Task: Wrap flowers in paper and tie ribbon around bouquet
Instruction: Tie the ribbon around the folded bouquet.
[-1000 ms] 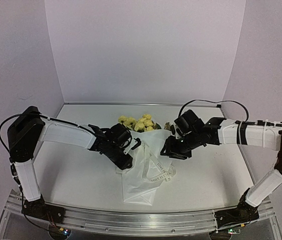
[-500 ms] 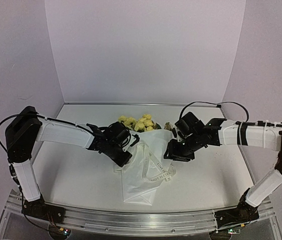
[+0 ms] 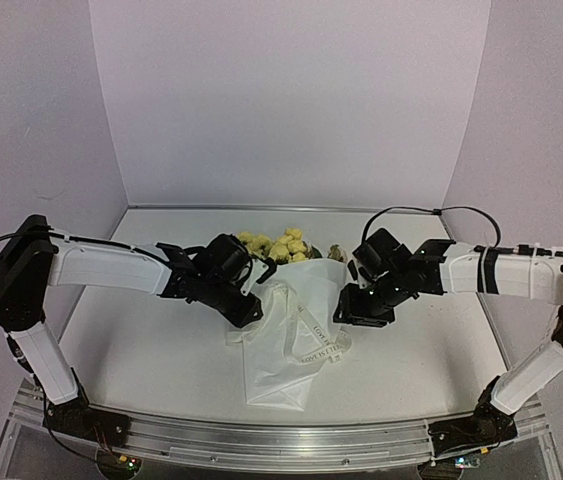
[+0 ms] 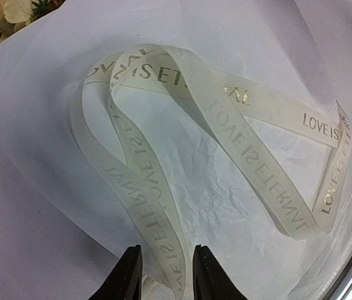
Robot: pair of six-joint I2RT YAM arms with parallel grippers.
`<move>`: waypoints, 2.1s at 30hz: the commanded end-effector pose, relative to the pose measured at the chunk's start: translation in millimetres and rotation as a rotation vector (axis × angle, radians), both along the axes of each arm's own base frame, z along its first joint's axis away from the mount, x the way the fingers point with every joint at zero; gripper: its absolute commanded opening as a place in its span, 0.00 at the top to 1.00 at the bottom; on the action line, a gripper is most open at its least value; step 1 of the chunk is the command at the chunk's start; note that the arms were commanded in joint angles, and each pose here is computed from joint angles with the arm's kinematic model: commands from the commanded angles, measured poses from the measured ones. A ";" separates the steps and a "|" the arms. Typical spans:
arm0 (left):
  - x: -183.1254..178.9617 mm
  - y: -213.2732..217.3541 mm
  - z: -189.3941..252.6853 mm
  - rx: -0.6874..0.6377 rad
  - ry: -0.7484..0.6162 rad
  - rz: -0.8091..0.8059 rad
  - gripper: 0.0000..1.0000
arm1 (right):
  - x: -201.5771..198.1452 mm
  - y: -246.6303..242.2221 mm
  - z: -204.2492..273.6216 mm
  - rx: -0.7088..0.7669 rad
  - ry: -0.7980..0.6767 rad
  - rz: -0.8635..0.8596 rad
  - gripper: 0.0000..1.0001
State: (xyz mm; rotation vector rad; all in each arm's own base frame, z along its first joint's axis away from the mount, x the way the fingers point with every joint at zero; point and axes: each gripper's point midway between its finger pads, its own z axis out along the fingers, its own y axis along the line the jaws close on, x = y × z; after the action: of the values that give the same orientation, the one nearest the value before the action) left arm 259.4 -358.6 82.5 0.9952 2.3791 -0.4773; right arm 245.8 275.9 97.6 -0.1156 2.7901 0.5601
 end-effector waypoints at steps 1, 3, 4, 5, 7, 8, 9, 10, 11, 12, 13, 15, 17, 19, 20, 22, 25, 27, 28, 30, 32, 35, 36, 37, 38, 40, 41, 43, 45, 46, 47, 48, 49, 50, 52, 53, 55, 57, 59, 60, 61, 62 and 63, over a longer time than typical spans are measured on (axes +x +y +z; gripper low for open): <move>-7.1 -1.9 8.5 -0.051 0.034 -0.017 0.66 | -0.2 -5.4 5.3 -0.015 -0.027 0.002 0.54; -12.2 -2.2 2.6 -0.045 0.060 -0.028 0.63 | -0.4 -4.6 4.5 -0.015 -0.024 0.004 0.54; -13.9 -1.6 -1.0 -0.038 0.072 -0.031 0.62 | -0.4 -4.5 4.3 -0.015 -0.023 0.004 0.54; -15.6 -1.2 -4.1 -0.031 0.082 -0.034 0.61 | 0.0 -4.5 4.2 -0.015 -0.022 0.002 0.54; -17.2 -1.0 -9.6 -0.021 0.095 -0.036 0.61 | 0.1 -3.9 4.3 -0.015 -0.022 0.003 0.54; -17.6 -0.8 -11.6 -0.017 0.098 -0.036 0.61 | 0.4 -3.6 4.5 -0.014 -0.023 0.003 0.54; -17.8 -1.0 -13.0 -0.012 0.099 -0.036 0.61 | 0.6 -3.7 4.4 -0.015 -0.023 0.003 0.54; -17.6 -0.9 -14.4 -0.008 0.099 -0.037 0.61 | 0.9 -3.7 4.8 -0.014 -0.024 0.003 0.54; -17.3 -0.6 -16.0 -0.002 0.100 -0.037 0.62 | 0.8 -3.5 4.6 -0.015 -0.024 0.004 0.54; -17.1 0.1 -18.0 0.005 0.102 -0.036 0.63 | 0.7 -3.4 4.4 -0.015 -0.023 0.004 0.54; -17.0 1.1 -21.1 0.014 0.104 -0.033 0.63 | 0.9 -3.3 4.4 -0.015 -0.023 0.004 0.54; -17.0 2.5 -26.5 0.032 0.107 -0.032 0.65 | 1.0 -3.1 4.4 -0.015 -0.023 0.003 0.54; -17.2 4.3 -31.1 0.048 0.110 -0.028 0.68 | 0.9 -3.4 4.0 -0.016 -0.023 0.004 0.54; -17.6 4.7 -33.5 0.054 0.112 -0.029 0.69 | 1.3 -4.0 3.8 -0.019 -0.024 0.002 0.54; -17.7 4.7 -33.9 0.055 0.112 -0.030 0.71 | 1.3 -3.8 3.8 -0.019 -0.025 0.002 0.54; -17.4 5.0 -34.6 0.057 0.111 -0.030 0.74 | 1.5 -3.6 3.7 -0.019 -0.024 0.002 0.54; -15.7 5.1 -32.3 0.055 0.101 -0.025 0.84 | 1.6 -3.7 3.0 -0.021 -0.023 0.002 0.54; -13.5 4.6 -27.6 0.046 0.086 -0.021 0.92 | 1.3 -3.7 2.5 -0.021 -0.021 0.001 0.54; -12.4 4.2 -23.7 0.040 0.077 -0.019 0.94 | 1.0 -3.9 2.0 -0.022 -0.020 0.001 0.54; -11.3 3.6 -18.1 0.029 0.065 -0.020 0.98 | 1.3 -4.0 2.6 -0.022 -0.022 0.001 0.55; -10.5 2.6 -11.9 0.018 0.054 -0.021 1.00 | 1.5 -4.3 2.6 -0.023 -0.024 0.002 0.55; -10.7 0.6 -3.5 -0.003 0.044 -0.027 1.00 | 1.6 -4.7 2.4 -0.025 -0.024 0.001 0.55; -11.0 -0.5 -0.1 -0.013 0.042 -0.031 1.00 | 1.2 -4.7 2.0 -0.026 -0.023 0.002 0.55; -11.7 -2.0 3.7 -0.025 0.041 -0.036 1.00 | 1.0 -5.1 1.2 -0.028 -0.023 0.004 0.55; -12.8 -3.9 8.4 -0.040 0.041 -0.043 1.00 | 1.1 -5.4 0.7 -0.030 -0.023 0.004 0.55; -16.2 -7.6 17.4 -0.071 0.044 -0.060 1.00 | 0.7 -5.9 0.3 -0.033 -0.021 0.005 0.55; -18.2 -9.1 22.3 -0.088 0.046 -0.069 1.00 | 0.2 -6.3 -0.3 -0.036 -0.020 0.006 0.55; -22.6 -12.8 32.0 -0.120 0.050 -0.091 1.00 | -0.8 -7.0 -1.1 -0.038 -0.016 0.007 0.55; -30.6 -17.5 37.9 -0.148 0.068 -0.125 1.00 | -1.4 -7.9 -1.8 -0.041 -0.015 0.008 0.55; -35.0 -19.6 39.6 -0.158 0.080 -0.142 1.00 | -1.6 -8.3 -2.2 -0.042 -0.015 0.009 0.55; -40.1 -21.8 40.3 -0.166 0.095 -0.161 1.00 | -2.1 -8.6 -2.5 -0.043 -0.014 0.010 0.55; -45.5 -24.4 39.2 -0.171 0.113 -0.180 1.00 | -2.2 -9.2 -2.6 -0.045 -0.014 0.010 0.55; -51.1 -26.6 37.2 -0.173 0.130 -0.200 1.00 | -2.6 -9.4 -3.0 -0.046 -0.013 0.010 0.55; -56.4 -28.5 33.7 -0.170 0.147 -0.217 1.00 | -2.9 -9.6 -3.2 -0.046 -0.012 0.010 0.55; -66.6 -32.6 25.1 -0.159 0.184 -0.248 1.00 | -3.8 -10.3 -4.1 -0.047 -0.008 0.010 0.55; -71.1 -34.6 21.0 -0.156 0.200 -0.262 1.00 | -4.3 -10.3 -4.4 -0.047 -0.006 0.010 0.55; -81.1 -40.3 12.8 -0.153 0.236 -0.293 1.00 | -4.6 -10.9 -4.8 -0.048 -0.005 0.008 0.55; -86.0 -43.5 0.4 -0.131 0.259 -0.305 0.99 | -5.9 -11.6 -5.9 -0.049 -0.001 0.008 0.54; -85.8 -44.0 -13.1 -0.101 0.276 -0.297 0.98 | -6.2 -12.1 -5.9 -0.049 0.000 0.007 0.54; -84.1 -43.7 -18.4 -0.089 0.278 -0.288 0.98 | -6.2 -12.3 -5.6 -0.049 0.000 0.006 0.54; -81.2 -43.1 -22.2 -0.080 0.271 -0.275 0.95 | -6.3 -12.4 -5.3 -0.048 0.000 0.006 0.54; -77.8 -42.8 -24.2 -0.073 0.258 -0.262 0.92 | -6.7 -12.6 -5.1 -0.048 0.000 0.007 0.54; -73.9 -43.1 -24.1 -0.071 0.243 -0.249 0.88 | -7.1 -12.9 -4.9 -0.049 -0.001 0.008 0.54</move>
State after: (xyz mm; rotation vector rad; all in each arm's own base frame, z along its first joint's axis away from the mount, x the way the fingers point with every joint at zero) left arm 169.8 -389.3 49.4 1.2961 2.4926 -0.8274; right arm 240.6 269.1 90.2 -0.1338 2.8154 0.5206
